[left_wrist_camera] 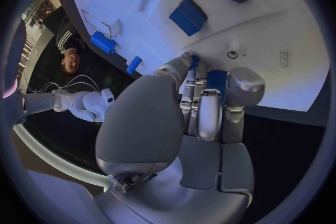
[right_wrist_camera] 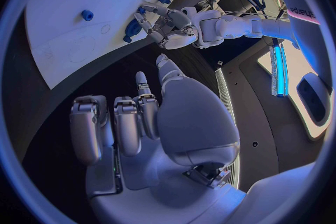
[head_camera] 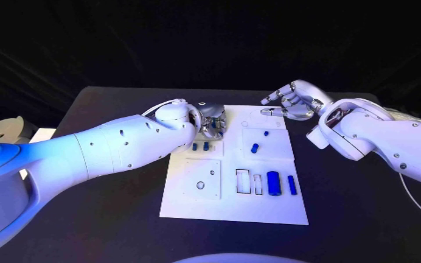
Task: Assemble the parts on the task board
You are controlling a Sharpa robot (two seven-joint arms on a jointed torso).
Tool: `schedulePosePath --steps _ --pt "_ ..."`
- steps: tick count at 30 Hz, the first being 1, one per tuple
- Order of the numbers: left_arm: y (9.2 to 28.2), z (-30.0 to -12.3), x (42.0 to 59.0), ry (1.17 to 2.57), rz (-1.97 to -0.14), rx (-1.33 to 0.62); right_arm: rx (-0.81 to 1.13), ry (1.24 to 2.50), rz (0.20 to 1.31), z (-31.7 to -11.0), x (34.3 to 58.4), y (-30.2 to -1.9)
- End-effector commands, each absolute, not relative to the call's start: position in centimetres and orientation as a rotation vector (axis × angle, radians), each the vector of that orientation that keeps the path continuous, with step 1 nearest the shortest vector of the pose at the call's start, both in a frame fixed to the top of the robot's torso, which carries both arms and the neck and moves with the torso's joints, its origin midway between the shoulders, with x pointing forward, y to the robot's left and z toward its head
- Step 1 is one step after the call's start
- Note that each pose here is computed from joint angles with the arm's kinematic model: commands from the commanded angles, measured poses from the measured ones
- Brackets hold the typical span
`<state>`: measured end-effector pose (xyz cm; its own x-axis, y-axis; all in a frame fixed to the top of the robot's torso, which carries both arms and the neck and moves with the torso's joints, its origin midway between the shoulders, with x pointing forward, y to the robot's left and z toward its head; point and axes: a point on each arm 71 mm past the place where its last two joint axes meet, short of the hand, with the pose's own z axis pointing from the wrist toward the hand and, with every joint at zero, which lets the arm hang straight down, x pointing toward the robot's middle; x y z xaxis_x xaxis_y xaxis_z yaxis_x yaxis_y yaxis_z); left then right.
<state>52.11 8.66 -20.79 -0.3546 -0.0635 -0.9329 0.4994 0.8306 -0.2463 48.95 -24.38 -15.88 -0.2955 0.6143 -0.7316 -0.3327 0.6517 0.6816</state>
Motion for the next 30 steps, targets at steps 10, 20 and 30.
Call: schedulePosePath --steps 10,20,30 --pt "8.7 -21.6 51.9 1.913 -0.563 0.347 0.222 1.631 0.955 -15.9 48.9 -24.2" --pt "8.8 -21.1 51.8 1.851 -0.598 0.327 0.22 1.63 0.957 -15.9 48.9 -24.2" --pt "9.4 -20.2 51.6 1.79 -0.643 0.288 0.221 1.628 0.956 -15.9 48.9 -24.2"
